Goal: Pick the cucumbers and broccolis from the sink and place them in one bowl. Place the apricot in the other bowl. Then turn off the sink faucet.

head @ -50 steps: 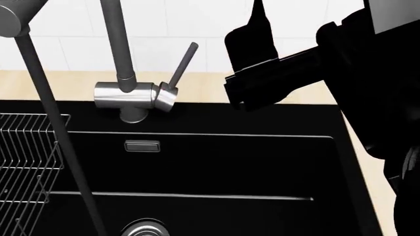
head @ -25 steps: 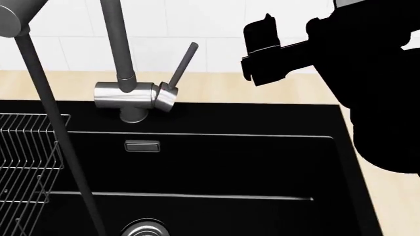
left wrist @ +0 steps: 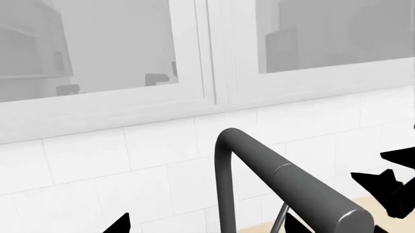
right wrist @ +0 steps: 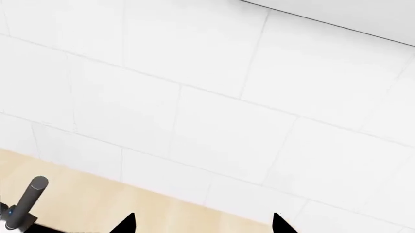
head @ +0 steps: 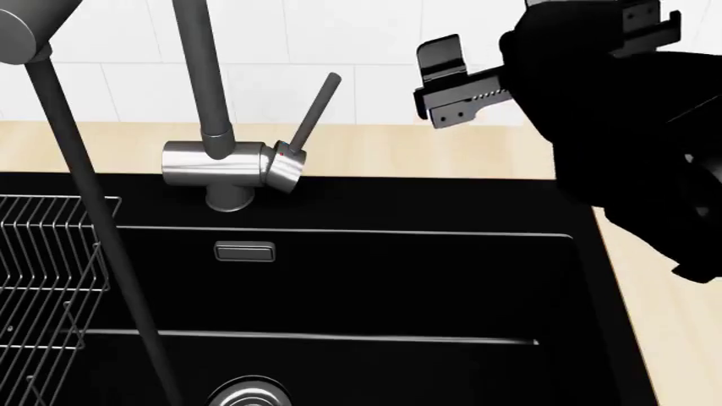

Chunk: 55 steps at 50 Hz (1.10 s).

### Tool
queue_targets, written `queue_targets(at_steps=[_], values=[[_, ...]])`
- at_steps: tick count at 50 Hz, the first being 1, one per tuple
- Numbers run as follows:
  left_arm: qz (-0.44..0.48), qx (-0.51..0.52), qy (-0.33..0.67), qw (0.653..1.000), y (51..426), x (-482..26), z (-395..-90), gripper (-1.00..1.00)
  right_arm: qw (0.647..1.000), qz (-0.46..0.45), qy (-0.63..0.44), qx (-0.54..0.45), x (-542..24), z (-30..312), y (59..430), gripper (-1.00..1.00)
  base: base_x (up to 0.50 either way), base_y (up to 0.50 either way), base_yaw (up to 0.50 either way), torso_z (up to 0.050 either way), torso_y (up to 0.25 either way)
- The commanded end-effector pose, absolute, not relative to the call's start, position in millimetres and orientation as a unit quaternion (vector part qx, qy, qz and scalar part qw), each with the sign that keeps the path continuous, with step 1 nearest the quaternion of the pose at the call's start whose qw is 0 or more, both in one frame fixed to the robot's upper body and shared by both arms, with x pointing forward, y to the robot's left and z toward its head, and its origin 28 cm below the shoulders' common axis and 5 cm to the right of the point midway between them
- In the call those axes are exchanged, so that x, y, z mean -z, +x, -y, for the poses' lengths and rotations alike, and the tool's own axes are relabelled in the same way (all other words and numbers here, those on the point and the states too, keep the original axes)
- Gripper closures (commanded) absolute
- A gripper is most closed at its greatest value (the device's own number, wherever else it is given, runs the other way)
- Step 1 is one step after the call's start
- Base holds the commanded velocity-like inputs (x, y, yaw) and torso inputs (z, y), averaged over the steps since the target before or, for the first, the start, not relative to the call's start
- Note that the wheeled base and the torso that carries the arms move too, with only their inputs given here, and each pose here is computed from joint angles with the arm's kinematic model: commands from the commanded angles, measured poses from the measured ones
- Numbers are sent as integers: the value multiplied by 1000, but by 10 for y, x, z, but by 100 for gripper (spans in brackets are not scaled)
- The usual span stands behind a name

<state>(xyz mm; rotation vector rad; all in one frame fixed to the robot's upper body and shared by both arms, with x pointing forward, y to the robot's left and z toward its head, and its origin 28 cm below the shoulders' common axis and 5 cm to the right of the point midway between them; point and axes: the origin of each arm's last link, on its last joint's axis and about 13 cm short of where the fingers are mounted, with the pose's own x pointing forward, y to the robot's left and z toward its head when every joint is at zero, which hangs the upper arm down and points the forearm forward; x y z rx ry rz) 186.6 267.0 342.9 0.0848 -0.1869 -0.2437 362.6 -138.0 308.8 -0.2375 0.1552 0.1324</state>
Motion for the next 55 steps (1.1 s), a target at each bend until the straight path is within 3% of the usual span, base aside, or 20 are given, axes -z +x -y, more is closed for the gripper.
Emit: queue_targets(at_steps=[1,24,41,55], values=[[104,138,35,984,1914,-3463,-2663,-100,988,-47,-127,-77,-3305,1251,3888,-100,0,0,0,0,0],[107,133,39,985,1860,-3430,-2702,-100,986,-32,-141,-84,-3575,1099,4080,-100,0,0,0,9,-49],[109,136,40,984,1830,-3443,-2699,-100,989,-53,-119,-77,-3333,1127,4268,-100,0,0,0,26,-143],[109,137,32,984,1828,-3433,-2716,-100,986,-90,-109,-85,-2929,1035,4325,-100,0,0,0,1,-4]])
